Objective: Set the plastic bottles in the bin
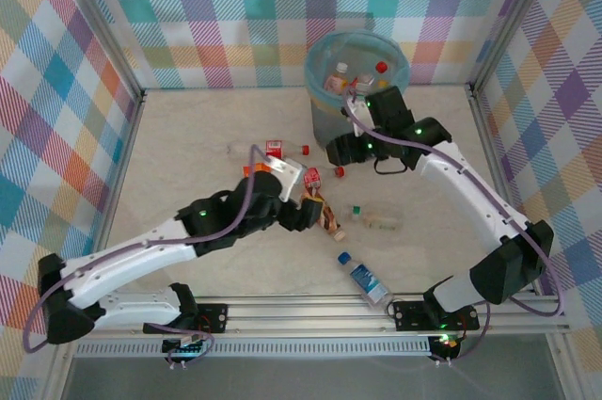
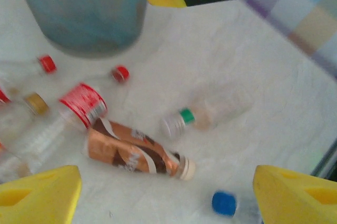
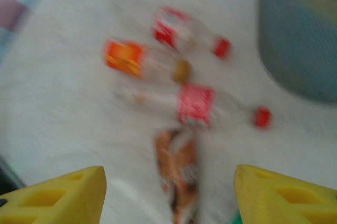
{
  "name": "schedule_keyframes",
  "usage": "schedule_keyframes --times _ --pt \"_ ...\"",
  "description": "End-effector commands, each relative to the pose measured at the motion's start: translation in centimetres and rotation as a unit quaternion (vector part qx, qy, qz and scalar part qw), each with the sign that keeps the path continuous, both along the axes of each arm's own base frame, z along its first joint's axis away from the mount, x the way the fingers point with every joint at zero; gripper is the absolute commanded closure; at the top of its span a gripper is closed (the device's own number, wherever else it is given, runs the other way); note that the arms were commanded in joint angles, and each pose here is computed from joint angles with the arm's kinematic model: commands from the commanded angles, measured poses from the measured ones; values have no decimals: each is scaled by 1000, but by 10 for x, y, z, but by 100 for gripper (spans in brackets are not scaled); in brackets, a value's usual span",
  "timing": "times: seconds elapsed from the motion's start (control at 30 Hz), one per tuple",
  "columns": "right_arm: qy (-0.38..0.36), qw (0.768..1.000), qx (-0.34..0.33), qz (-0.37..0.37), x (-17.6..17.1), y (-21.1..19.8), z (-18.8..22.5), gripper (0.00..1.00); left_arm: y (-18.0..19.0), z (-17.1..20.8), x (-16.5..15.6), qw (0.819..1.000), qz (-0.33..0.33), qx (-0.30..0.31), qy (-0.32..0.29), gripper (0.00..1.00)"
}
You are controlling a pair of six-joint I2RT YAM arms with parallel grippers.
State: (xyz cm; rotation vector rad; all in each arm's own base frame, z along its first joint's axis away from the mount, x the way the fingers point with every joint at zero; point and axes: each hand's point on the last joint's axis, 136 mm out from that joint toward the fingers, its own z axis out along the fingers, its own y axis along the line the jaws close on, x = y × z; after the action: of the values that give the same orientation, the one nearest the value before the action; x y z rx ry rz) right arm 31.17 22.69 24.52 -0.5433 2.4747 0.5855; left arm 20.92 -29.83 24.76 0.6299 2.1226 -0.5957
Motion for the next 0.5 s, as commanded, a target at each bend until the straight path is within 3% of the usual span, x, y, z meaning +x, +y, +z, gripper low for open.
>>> schedule_keyframes --times 0.0,0.2,0.47 --pt "72 993 -56 -69 -37 -44 -30 33 -32 -31 -32 995 -83 28 55 13" --pt "229 972 -52 -31 -127 -57 -64 29 -69 -69 -66 983 -152 70 79 12" --pt "282 956 -78 -9 -181 -66 -103 23 -47 -49 -64 987 -154 51 19 9"
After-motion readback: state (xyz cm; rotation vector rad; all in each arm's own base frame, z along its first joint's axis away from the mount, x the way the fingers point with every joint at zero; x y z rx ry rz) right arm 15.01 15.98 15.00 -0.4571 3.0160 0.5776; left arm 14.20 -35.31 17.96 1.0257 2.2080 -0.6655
